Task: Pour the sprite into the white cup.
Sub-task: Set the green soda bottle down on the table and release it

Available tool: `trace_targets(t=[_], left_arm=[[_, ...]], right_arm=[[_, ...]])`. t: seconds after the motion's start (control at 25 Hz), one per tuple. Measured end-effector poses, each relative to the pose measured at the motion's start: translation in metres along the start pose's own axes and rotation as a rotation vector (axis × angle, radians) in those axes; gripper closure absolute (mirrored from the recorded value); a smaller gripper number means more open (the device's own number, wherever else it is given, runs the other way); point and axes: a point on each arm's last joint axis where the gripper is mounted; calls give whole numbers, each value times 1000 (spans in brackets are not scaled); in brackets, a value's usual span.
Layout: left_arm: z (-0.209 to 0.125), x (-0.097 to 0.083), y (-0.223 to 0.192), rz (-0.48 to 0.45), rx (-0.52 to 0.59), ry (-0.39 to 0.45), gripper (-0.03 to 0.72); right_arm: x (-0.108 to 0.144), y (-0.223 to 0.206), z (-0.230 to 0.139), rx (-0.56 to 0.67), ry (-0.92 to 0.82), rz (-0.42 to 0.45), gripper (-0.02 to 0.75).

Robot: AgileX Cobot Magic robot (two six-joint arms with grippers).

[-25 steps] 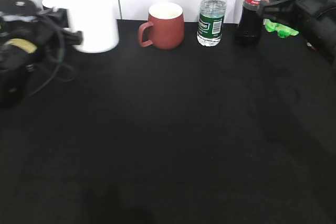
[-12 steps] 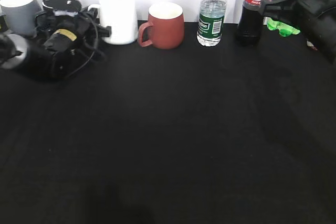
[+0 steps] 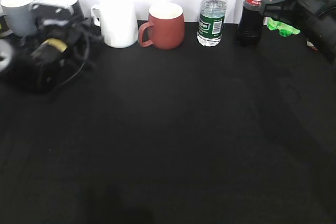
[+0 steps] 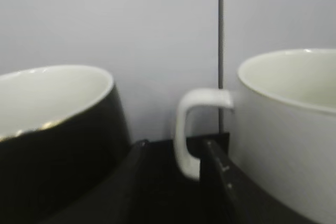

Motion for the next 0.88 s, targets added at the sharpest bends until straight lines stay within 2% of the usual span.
trace_targets(t=[0.12,0.28,0.36,0.48,0.6,0.76,0.88], left_arm=[[19,-8,53,-17,-20,-2,432],[61,-29,135,-73,-19,-9,432],[79,-35,164,-81,-33,0,432],[99,-42,181,-82,39,-1,432],[113,-44,189,-85,25,1,432],[111,-43,189,-80,53,-1,432],[111,-43,189,-80,53,-1,432]], right_arm=[[-6,-2,-3,10,5,-20,351],[-38,-18,-25,52,21,-127,351],[-45,-36,-42,67,34,-129,351],[-47,-69,-79,104,45,-132,351],[-44,-99,-111,114,38,-138,351],[-49,-129,-131,94,38,-157,351],[-48,-130,-135,84,84,-100,345]])
Point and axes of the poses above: a point on each arm's last joint axis where the gripper is mounted, y pointing back along that axis away from the gripper, x along the wrist's bending axis when the last joint is at zero, z = x × y, and after that the axes turned 13 degrees about y, right-handed
